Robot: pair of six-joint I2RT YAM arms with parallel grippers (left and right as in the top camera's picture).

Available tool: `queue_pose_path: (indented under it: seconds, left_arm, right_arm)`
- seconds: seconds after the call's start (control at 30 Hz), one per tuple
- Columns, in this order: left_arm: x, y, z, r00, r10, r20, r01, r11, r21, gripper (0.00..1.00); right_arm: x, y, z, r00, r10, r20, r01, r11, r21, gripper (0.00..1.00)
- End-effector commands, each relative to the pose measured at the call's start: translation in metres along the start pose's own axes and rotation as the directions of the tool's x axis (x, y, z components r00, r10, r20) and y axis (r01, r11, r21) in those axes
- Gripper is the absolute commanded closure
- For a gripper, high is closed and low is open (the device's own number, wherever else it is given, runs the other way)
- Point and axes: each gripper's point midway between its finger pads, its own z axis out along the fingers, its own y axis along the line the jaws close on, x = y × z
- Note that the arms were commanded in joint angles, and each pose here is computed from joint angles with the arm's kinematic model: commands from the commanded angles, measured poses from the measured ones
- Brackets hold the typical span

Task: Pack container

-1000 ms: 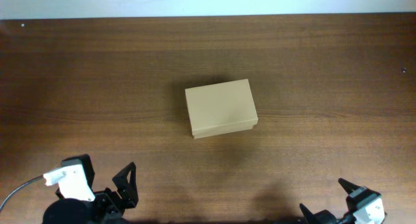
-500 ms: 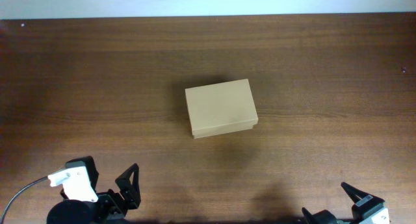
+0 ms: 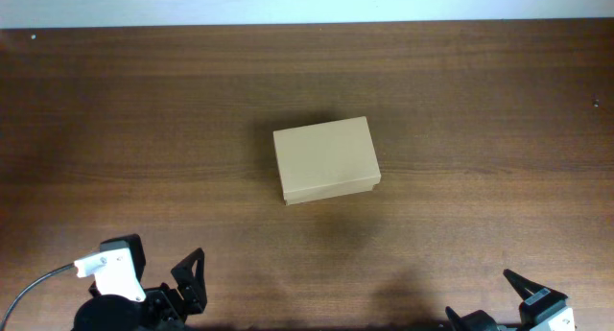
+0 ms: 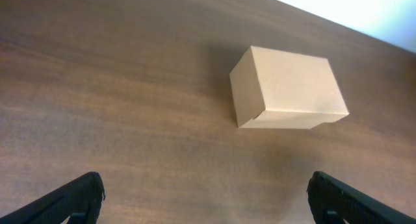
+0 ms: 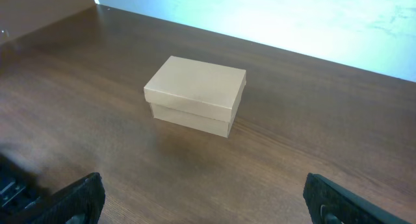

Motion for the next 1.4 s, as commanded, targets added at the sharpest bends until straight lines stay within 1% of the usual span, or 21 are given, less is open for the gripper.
queue_pose_path:
  seconds: [0.0,0.17,0.27,0.3,0.4,0.53,0.7,0.87,1.03,1.1,1.2,1.37]
  left_arm:
    - [0.01,0.004,0.0,0.999,0.005,-0.034,-0.005,1.0,-0.006,0.0]
    - [0.02,0.012,-0.001,0.997,0.016,-0.076,-0.018,0.999,-0.036,0.0]
    - [0.005,0.012,0.0,1.0,0.004,-0.007,-0.004,0.999,-0.05,0.0]
    - [-0.003,0.015,-0.001,0.999,-0.008,0.035,0.011,0.997,-0.074,0.0]
    - [-0.011,0.024,0.001,0.996,-0.034,0.084,0.045,0.99,-0.135,0.0]
    - [-0.019,0.034,0.013,0.991,0.004,0.13,0.023,0.979,-0.203,0.0]
    - [-0.023,0.037,0.029,0.982,0.06,0.181,-0.021,0.977,-0.21,0.0]
    - [-0.013,0.049,0.042,0.967,0.073,0.244,-0.017,0.974,-0.225,0.0]
    - [0.007,0.072,0.061,0.964,0.06,0.258,0.015,0.96,-0.281,0.0]
    - [0.011,0.075,0.067,0.963,0.096,0.251,-0.02,0.957,-0.289,0.01]
    - [0.016,0.074,0.077,0.954,0.179,0.239,-0.108,0.953,-0.282,0.01]
    - [0.029,0.081,0.09,0.946,0.243,0.216,-0.173,0.939,-0.299,0.0]
  right_arm:
    - [0.0,0.0,0.0,1.0,0.013,0.007,-0.013,1.0,0.001,0.01]
    - [0.0,0.0,0.0,1.0,0.013,0.007,-0.013,1.0,0.001,0.01]
    - [0.0,0.0,0.0,1.0,0.013,0.008,-0.013,1.0,0.001,0.01]
    - [0.0,0.0,0.0,1.0,0.013,0.007,-0.013,1.0,0.001,0.01]
    - [0.0,0.0,0.0,1.0,0.013,0.007,-0.013,1.0,0.001,0.01]
    - [0.0,0.0,0.0,1.0,0.013,0.007,-0.013,1.0,0.001,0.01]
    - [0.0,0.0,0.0,1.0,0.013,0.007,-0.013,1.0,0.001,0.01]
    - [0.0,0.0,0.0,1.0,0.013,0.007,-0.013,1.0,0.001,0.01]
    - [0.0,0.0,0.0,1.0,0.013,0.007,-0.013,1.0,0.001,0.01]
    - [0.0,0.0,0.0,1.0,0.013,0.007,-0.013,1.0,0.001,0.01]
    - [0.0,0.0,0.0,1.0,0.013,0.006,-0.013,1.0,0.001,0.01]
    - [0.001,0.0,0.0,1.0,0.013,0.005,-0.013,1.0,0.001,0.01]
